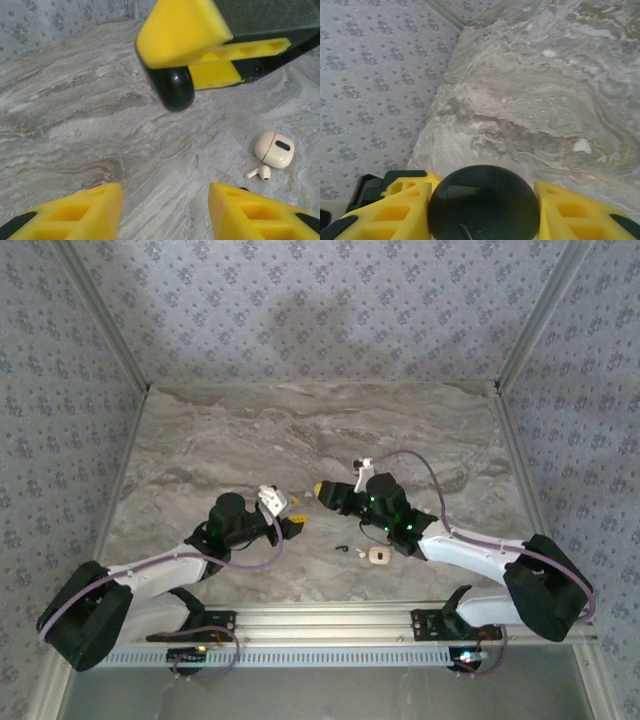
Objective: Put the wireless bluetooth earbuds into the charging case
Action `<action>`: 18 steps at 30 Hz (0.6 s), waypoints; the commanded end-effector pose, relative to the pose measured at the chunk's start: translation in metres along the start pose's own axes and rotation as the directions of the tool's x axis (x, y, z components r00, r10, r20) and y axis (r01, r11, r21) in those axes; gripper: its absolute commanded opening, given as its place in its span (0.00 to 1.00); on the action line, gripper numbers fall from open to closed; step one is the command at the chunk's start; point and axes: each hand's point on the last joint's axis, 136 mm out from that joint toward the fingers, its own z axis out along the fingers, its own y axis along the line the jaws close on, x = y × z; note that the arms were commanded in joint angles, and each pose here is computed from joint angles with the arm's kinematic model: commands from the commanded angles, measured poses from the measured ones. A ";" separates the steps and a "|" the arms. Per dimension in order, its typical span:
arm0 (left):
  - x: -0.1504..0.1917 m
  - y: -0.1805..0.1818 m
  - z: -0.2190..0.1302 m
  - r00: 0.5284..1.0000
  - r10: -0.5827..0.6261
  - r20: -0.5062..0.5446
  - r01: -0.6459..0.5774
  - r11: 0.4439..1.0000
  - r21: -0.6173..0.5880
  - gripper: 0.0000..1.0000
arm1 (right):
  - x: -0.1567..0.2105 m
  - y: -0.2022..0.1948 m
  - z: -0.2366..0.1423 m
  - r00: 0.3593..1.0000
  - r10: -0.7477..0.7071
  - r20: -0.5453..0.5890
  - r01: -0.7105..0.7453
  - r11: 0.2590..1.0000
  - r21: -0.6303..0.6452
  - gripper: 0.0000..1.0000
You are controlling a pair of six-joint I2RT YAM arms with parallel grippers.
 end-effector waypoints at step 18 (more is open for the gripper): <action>-0.055 0.000 0.006 0.982 0.017 0.188 -0.009 0.999 -0.038 0.52 | 0.016 0.034 0.013 0.998 0.065 0.001 -0.065 0.989 -0.136 0.44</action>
